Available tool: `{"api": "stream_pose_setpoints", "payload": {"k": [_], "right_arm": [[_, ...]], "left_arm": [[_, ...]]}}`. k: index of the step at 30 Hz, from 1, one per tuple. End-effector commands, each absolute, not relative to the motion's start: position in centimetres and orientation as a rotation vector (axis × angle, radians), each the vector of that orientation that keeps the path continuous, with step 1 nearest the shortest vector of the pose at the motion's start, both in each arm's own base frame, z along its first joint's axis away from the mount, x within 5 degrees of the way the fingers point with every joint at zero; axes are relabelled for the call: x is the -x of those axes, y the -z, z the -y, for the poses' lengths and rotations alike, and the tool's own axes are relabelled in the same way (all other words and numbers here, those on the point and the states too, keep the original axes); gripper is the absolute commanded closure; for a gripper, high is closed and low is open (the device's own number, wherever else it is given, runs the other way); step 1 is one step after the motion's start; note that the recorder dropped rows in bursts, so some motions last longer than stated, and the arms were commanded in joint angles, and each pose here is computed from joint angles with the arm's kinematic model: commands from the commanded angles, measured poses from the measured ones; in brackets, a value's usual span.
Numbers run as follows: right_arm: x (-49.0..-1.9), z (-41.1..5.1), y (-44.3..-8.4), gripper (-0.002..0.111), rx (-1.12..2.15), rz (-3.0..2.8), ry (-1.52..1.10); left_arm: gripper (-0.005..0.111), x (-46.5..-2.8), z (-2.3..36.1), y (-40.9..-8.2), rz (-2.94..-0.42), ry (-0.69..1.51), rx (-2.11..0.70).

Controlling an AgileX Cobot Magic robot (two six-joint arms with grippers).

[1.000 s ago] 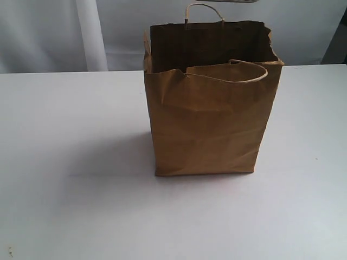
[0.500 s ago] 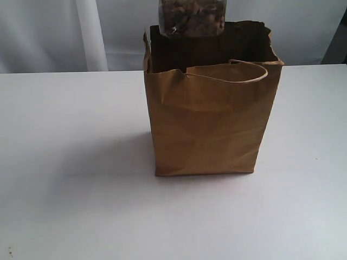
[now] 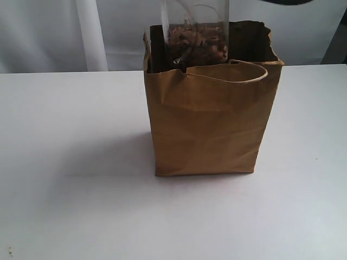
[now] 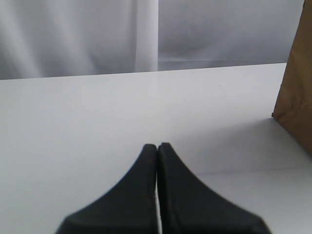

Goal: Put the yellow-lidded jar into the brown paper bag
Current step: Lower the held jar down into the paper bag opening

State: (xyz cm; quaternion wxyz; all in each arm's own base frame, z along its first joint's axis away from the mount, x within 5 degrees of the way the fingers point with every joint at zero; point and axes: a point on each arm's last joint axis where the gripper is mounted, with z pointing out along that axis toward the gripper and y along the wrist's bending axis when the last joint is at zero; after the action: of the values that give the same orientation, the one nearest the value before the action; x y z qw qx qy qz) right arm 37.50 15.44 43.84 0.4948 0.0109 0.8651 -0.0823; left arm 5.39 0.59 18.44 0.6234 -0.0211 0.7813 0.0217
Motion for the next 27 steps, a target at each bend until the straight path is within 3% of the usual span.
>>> {"api": "stream_pose_setpoints", "payload": {"k": [1, 18, 27], "right_arm": [[-38.2, -15.4, -43.3, 0.108, 0.007, -2.094, 0.246], [-37.7, -15.3, -41.2, 0.108, 0.125, -2.316, 0.298], [-39.9, -16.7, -36.9, 0.108, 0.238, -2.416, 0.354]], "left_arm": [[0.106, -5.4, -0.5, -18.6, -1.786, -0.038, 0.048], [0.106, -5.4, -0.5, -18.6, -1.786, -0.038, 0.048], [0.106, -5.4, -0.5, -18.6, -1.786, -0.038, 0.048]]}}
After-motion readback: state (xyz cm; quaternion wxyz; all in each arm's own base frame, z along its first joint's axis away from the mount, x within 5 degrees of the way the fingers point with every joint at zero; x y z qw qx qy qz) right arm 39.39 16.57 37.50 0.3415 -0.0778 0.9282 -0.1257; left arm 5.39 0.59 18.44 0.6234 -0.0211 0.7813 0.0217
